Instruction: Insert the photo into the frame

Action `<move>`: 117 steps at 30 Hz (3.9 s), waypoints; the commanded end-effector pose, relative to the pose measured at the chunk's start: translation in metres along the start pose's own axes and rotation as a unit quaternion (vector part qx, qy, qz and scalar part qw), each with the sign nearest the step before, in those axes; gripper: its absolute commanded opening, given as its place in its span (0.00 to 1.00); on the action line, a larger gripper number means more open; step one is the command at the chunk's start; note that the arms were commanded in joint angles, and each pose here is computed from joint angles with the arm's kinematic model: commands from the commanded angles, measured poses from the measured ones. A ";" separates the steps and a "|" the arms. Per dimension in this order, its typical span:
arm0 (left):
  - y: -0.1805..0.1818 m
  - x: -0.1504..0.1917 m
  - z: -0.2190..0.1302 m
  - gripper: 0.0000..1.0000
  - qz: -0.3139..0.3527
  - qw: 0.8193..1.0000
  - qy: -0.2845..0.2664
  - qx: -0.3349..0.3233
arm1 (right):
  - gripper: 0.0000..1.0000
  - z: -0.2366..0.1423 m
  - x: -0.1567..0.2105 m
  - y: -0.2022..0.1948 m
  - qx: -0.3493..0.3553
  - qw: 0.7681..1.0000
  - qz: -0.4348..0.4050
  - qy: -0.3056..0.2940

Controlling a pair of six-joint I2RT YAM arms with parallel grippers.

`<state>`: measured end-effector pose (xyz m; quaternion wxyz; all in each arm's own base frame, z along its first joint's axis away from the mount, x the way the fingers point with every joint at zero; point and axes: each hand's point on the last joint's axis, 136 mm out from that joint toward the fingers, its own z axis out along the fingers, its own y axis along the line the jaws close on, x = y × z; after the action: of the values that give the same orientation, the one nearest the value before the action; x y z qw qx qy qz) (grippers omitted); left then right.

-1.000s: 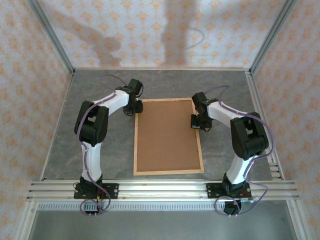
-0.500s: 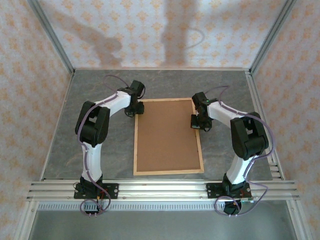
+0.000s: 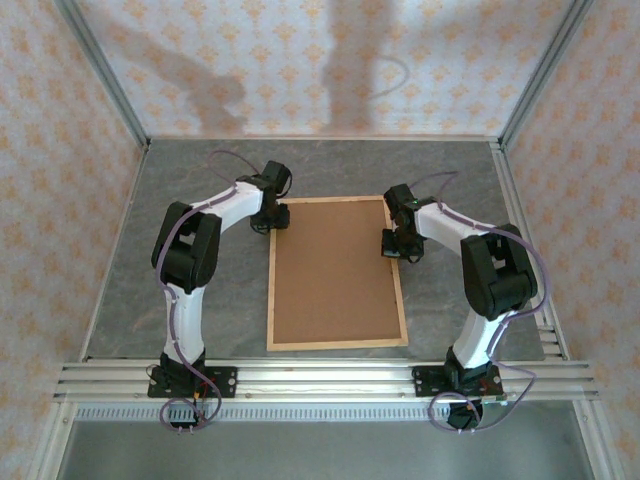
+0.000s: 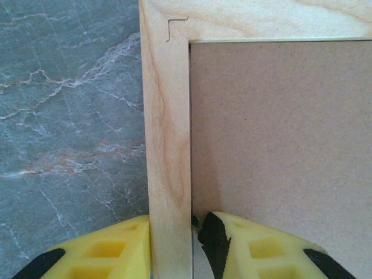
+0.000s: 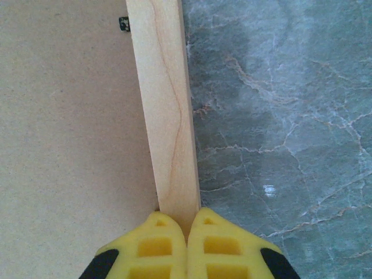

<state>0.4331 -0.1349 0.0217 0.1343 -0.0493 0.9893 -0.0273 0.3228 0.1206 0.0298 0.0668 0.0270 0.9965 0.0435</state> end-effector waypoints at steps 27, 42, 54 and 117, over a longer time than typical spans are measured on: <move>0.026 0.046 -0.055 0.57 -0.065 0.997 -0.023 0.037 | 0.03 0.015 0.008 -0.003 0.014 1.000 -0.007 0.016; 0.019 0.073 -0.045 0.34 -0.075 0.994 0.009 0.080 | 0.03 0.018 0.007 -0.004 0.017 1.000 -0.007 0.019; 0.017 0.083 -0.049 0.29 -0.075 0.993 0.025 0.089 | 0.03 0.021 0.009 -0.004 0.017 1.000 -0.007 0.022; -0.020 0.141 0.007 0.32 -0.021 0.984 0.135 0.112 | 0.02 0.018 0.012 -0.003 0.010 1.000 -0.005 0.019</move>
<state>0.3190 -0.1498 0.0167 0.0499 -0.0755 0.9871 -0.1323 0.3227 0.1201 0.0296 0.0671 0.0271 0.9965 0.0422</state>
